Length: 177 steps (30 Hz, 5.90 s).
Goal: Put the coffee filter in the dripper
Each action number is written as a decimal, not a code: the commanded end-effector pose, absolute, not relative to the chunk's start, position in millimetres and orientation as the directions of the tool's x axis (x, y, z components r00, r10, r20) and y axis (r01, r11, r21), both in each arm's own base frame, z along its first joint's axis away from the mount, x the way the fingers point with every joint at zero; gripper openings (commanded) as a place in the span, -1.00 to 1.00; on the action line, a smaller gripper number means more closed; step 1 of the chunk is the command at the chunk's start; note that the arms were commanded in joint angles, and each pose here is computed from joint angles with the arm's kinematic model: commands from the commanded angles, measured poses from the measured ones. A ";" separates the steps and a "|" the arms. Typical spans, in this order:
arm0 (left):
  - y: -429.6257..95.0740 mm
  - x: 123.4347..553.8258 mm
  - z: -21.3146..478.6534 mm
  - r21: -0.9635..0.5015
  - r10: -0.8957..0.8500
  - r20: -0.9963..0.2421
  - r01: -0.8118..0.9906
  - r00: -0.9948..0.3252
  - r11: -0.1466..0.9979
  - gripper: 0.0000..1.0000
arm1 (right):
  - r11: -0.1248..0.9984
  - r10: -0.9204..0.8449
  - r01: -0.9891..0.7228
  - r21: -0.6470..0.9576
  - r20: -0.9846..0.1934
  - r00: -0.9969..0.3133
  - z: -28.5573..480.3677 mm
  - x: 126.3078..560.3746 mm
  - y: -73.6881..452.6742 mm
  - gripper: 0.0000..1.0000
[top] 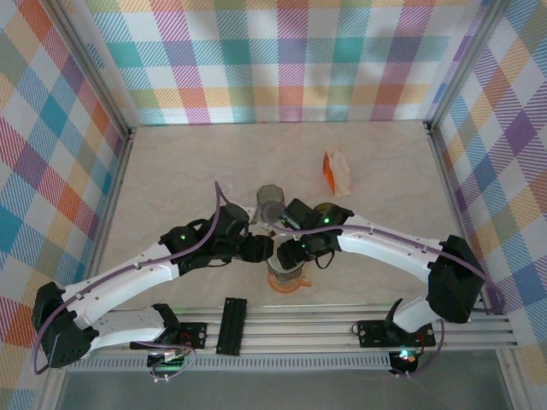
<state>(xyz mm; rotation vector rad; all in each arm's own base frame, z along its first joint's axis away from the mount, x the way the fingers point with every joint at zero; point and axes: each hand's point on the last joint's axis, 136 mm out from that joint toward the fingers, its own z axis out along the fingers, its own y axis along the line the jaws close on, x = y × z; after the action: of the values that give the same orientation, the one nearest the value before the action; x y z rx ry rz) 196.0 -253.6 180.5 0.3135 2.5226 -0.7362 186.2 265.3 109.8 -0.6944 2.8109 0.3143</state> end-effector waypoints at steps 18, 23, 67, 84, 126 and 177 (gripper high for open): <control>-248.4 187.4 171.8 -0.430 0.120 -0.462 0.341 -0.879 0.836 0.00 | 0.873 -0.417 -0.465 0.147 -0.269 -0.868 115.4 185.8 267.4 0.61; -248.8 187.4 171.4 -0.429 0.122 -0.461 0.341 -0.879 0.836 0.00 | 0.878 -0.414 -0.457 0.141 -0.252 -0.875 103.9 183.8 264.6 0.61; -252.0 192.6 227.7 -0.518 0.008 -0.550 0.349 -0.835 0.781 0.46 | 0.873 -0.173 -0.435 0.219 -0.694 -0.698 240.8 193.0 214.7 0.69; -183.2 271.7 172.9 -0.503 -0.279 -0.471 -0.005 -0.837 0.864 0.45 | 0.956 -0.102 -0.252 0.149 -0.637 -0.764 195.5 178.2 152.6 0.84; -137.7 271.6 111.8 -0.103 -0.167 -0.292 -0.143 -0.942 0.984 -0.72 | 0.910 -0.095 -0.274 0.309 -0.489 -0.867 98.7 141.1 155.5 0.82; -80.2 217.7 200.5 -0.271 -0.427 -0.443 -0.337 -0.788 0.902 0.62 | 0.663 -0.262 -0.565 0.492 -0.554 -0.790 73.7 114.8 227.1 0.67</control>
<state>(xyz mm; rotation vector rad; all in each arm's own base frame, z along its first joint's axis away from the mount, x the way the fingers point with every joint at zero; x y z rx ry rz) 203.0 -74.8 171.6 -0.5492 2.6555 -0.1538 116.2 213.9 65.8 -0.5795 2.5028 0.8677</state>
